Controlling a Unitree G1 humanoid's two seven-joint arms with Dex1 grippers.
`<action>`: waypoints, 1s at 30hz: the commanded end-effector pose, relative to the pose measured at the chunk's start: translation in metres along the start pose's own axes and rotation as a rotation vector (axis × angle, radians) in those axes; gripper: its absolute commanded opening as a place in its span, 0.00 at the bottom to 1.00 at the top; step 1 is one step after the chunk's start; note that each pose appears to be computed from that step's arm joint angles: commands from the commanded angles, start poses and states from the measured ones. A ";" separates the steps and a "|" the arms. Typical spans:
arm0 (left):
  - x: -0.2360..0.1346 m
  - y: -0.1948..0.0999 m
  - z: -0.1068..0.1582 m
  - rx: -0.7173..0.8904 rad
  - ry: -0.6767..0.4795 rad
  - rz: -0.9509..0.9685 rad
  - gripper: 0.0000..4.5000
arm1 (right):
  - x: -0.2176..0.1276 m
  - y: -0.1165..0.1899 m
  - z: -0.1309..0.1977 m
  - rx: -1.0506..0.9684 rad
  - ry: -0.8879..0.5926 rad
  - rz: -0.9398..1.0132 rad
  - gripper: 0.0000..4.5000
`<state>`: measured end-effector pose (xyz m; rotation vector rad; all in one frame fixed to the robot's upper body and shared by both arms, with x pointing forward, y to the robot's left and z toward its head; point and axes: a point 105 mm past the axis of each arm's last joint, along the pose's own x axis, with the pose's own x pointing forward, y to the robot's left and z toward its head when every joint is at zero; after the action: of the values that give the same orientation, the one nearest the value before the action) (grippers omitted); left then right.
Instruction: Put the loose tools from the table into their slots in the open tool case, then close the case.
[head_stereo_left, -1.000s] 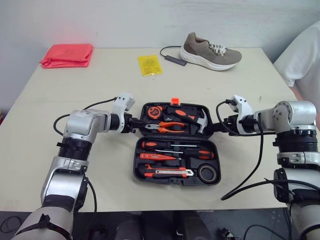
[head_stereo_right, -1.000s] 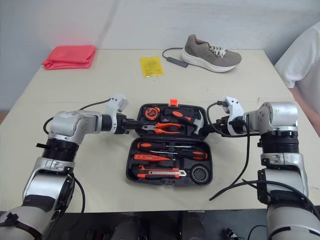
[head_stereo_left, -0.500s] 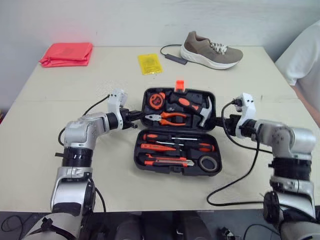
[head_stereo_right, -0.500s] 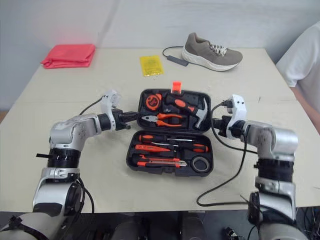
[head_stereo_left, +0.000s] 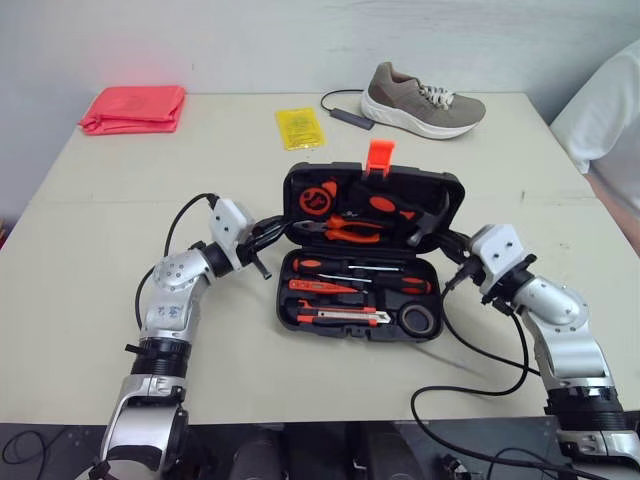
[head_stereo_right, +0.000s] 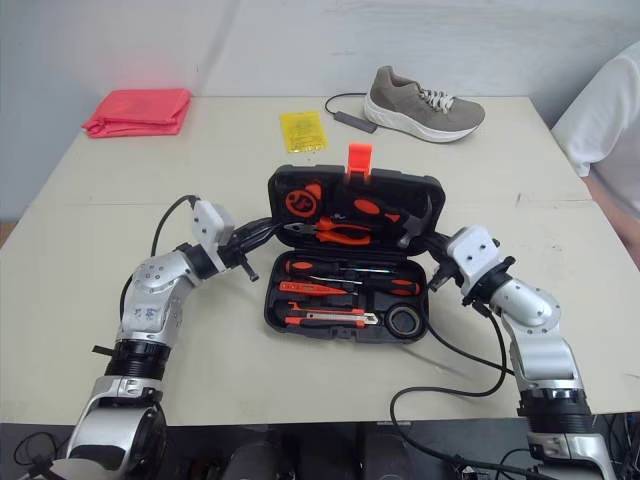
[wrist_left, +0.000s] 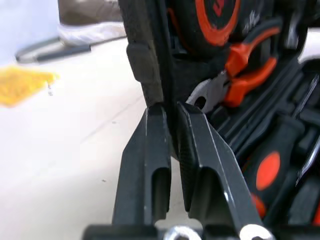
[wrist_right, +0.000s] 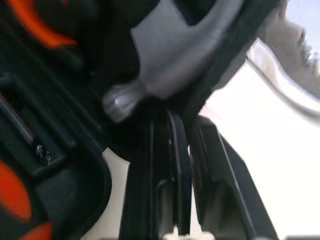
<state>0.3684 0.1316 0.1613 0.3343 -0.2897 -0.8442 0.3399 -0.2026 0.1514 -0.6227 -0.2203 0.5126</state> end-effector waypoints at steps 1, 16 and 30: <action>-0.008 0.004 0.021 0.223 -0.088 0.028 0.00 | -0.011 0.011 -0.001 -0.234 -0.041 0.023 0.01; -0.077 0.019 -0.002 0.281 0.074 0.068 0.98 | -0.063 0.024 -0.007 -0.416 -0.024 0.031 0.52; -0.033 0.040 -0.001 0.014 0.159 -0.066 0.76 | -0.143 0.091 0.004 0.213 0.201 0.412 0.59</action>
<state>0.3667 0.1980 0.1669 0.4372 -0.1463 -0.8308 0.1808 -0.2261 0.0803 -0.6090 0.1636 0.8075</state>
